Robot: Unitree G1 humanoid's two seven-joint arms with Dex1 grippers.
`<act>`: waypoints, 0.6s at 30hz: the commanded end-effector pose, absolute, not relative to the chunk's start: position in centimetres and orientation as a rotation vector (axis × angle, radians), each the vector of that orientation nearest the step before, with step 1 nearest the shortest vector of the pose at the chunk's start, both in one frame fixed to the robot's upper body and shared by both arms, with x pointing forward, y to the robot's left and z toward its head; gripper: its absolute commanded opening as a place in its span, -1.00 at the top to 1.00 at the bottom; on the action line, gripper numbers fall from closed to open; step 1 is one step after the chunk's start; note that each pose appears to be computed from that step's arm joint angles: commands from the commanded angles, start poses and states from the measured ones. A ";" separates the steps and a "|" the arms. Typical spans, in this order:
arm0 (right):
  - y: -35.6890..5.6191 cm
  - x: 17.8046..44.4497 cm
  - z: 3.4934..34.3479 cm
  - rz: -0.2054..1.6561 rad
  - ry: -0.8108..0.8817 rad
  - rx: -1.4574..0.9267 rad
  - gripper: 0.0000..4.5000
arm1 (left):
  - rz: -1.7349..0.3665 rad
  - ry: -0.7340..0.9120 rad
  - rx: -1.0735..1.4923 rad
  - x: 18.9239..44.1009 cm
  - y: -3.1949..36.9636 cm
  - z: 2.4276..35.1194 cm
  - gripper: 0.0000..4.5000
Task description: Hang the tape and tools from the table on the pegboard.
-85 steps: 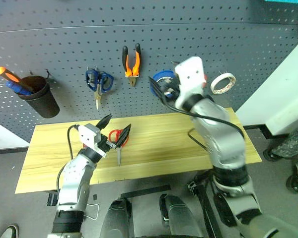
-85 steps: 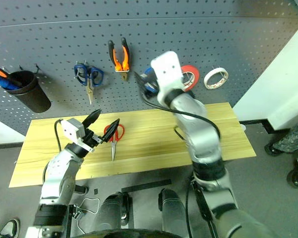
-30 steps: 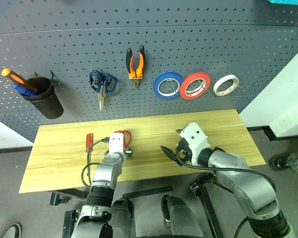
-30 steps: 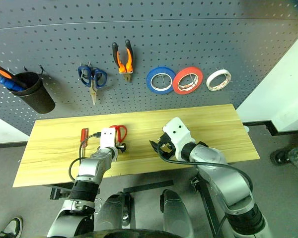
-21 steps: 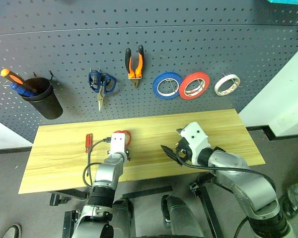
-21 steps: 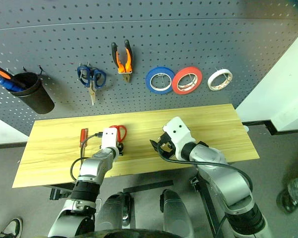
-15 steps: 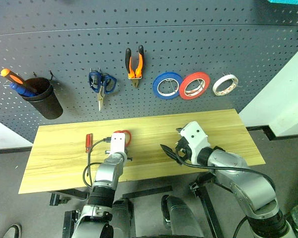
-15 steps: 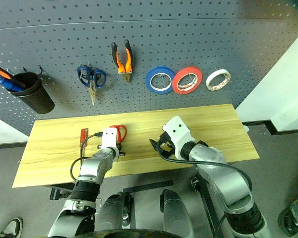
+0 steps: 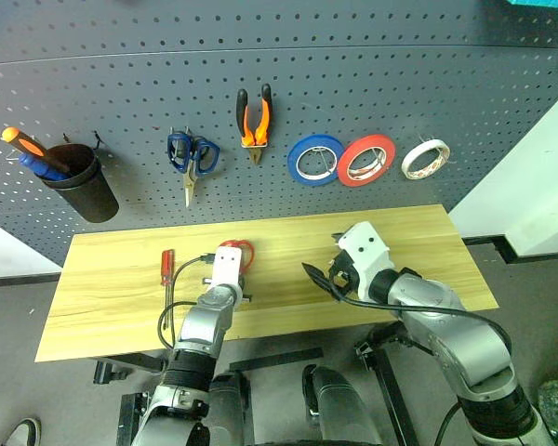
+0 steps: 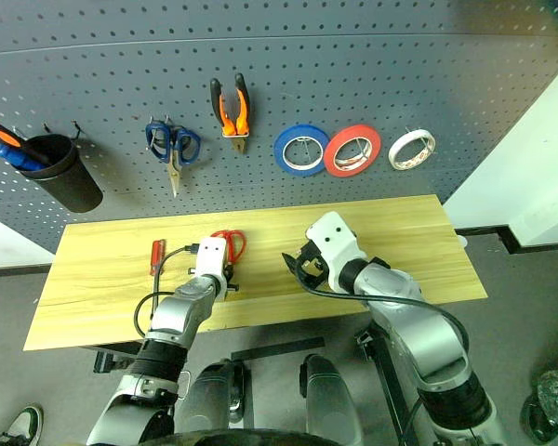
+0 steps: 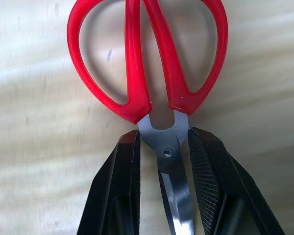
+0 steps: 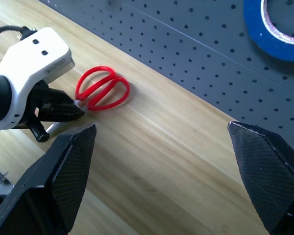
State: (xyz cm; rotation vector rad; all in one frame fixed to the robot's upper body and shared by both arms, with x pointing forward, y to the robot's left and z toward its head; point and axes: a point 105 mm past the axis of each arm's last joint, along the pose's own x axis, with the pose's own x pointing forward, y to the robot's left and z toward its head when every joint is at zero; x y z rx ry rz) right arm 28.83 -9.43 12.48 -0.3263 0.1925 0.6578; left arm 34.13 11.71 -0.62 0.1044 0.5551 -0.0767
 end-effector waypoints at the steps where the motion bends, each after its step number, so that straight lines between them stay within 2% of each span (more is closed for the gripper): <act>1: -9.8 29.0 14.0 0.651 0.122 -0.323 -1.00 | -0.098 0.386 0.184 34.6 11.8 2.5 0.53; 9: -12.0 30.0 14.3 0.578 0.107 -0.346 -1.00 | -0.194 0.058 0.364 34.2 10.8 6.8 0.53; 18: -13.3 31.2 14.9 0.537 0.071 -0.371 -1.00 | -0.235 -0.280 0.529 32.7 10.4 9.0 0.53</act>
